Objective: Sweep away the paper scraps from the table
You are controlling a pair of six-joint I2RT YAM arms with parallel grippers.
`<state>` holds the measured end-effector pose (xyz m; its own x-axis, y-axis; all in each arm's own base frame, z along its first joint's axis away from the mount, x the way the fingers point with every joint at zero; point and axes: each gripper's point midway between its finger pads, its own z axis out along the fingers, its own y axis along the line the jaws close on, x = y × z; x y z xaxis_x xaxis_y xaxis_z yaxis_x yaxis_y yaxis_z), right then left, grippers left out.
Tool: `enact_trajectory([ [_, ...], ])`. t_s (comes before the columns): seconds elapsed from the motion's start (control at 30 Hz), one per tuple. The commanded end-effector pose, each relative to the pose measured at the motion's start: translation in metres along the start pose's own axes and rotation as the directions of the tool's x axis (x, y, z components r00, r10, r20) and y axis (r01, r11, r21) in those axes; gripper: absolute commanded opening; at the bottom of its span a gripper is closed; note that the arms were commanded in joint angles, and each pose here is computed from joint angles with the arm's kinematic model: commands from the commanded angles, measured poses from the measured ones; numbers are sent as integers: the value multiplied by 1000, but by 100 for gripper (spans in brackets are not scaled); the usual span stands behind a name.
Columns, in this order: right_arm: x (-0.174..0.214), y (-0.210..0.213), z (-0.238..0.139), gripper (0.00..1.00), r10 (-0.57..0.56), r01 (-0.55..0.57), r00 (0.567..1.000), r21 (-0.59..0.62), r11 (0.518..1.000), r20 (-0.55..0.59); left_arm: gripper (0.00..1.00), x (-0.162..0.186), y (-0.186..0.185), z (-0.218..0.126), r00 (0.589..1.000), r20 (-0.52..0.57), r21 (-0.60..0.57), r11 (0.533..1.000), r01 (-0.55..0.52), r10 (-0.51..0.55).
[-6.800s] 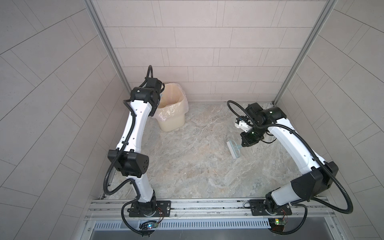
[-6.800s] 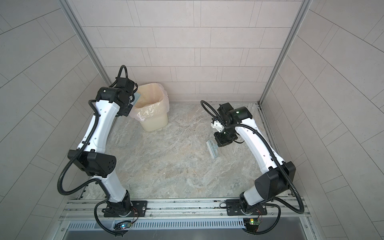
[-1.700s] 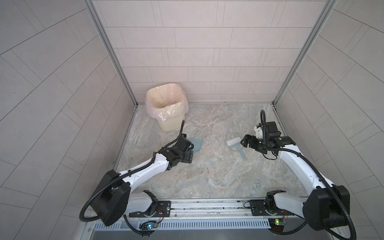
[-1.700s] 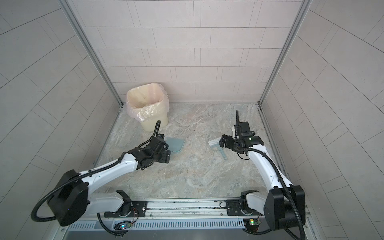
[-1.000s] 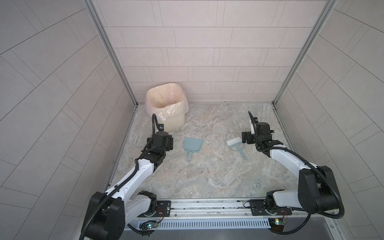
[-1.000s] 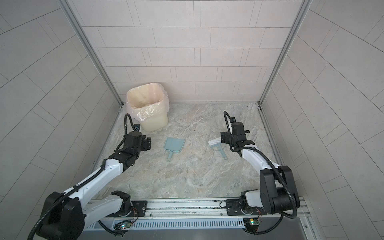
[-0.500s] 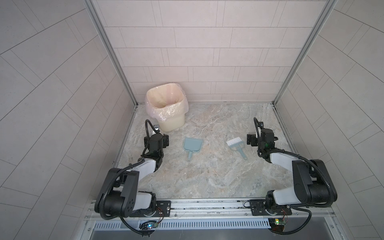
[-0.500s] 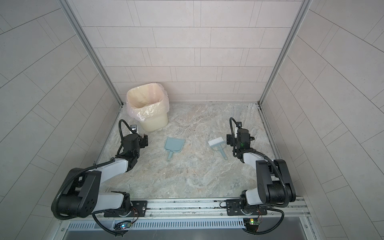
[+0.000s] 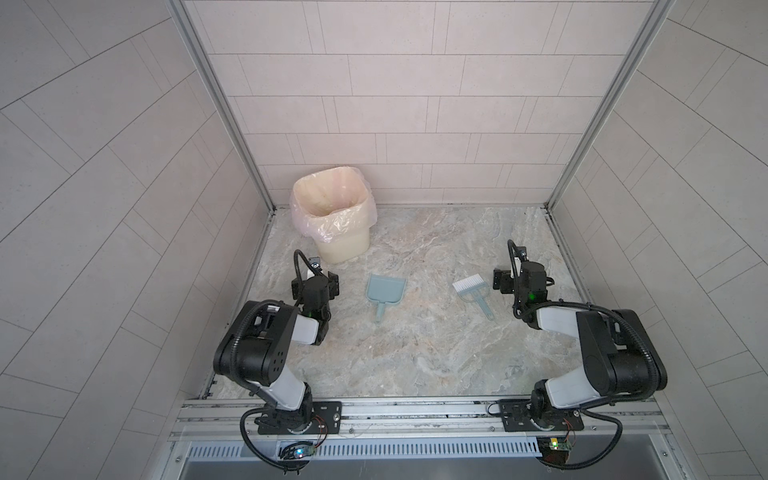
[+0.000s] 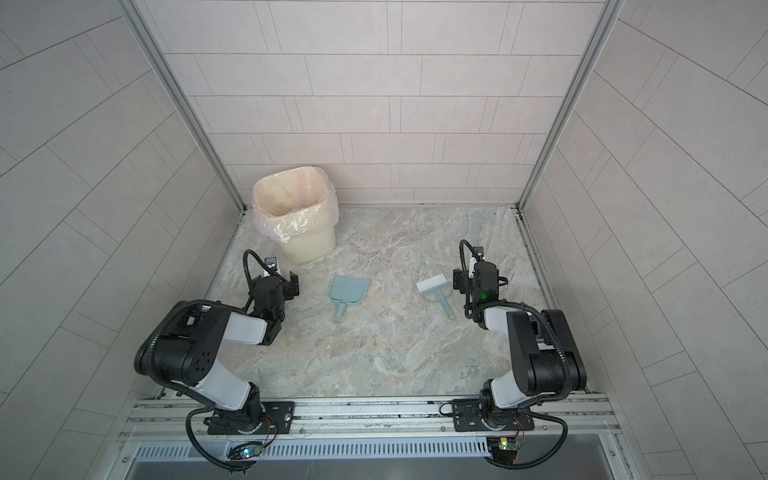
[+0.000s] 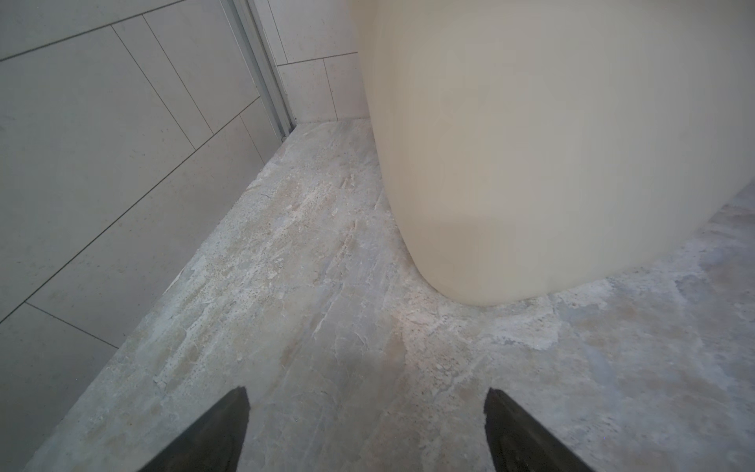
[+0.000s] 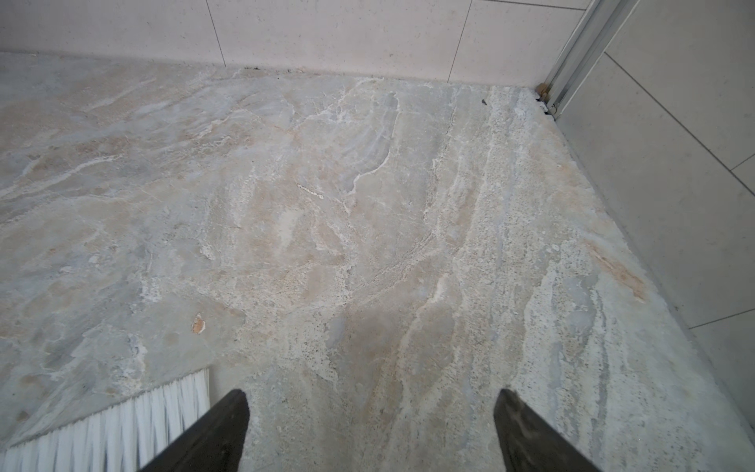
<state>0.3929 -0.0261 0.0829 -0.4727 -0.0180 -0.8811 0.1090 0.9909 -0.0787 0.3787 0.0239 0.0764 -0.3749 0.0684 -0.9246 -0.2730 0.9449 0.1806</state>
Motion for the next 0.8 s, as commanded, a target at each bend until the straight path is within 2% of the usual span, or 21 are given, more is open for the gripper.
enact_trajectory([
  [0.0, -2, -2, -1, 96, 7, -8, 998, 22, 1000, 56, 95, -21, 11, 0, 995, 87, -49, 997, 59, -54],
  [0.1, -2, -2, -1, 96, 2, -3, 999, 27, 1000, 45, 96, -19, 11, 5, 998, 44, -69, 996, 52, -49],
  [0.23, -2, -2, -1, 96, 2, -3, 999, 26, 1000, 50, 100, -20, 13, 5, 998, 49, -71, 996, 53, -49],
  [0.77, -2, -2, -1, 99, -1, -1, 999, 29, 1000, 50, 100, -21, 13, 5, 998, 51, -72, 996, 51, -48],
])
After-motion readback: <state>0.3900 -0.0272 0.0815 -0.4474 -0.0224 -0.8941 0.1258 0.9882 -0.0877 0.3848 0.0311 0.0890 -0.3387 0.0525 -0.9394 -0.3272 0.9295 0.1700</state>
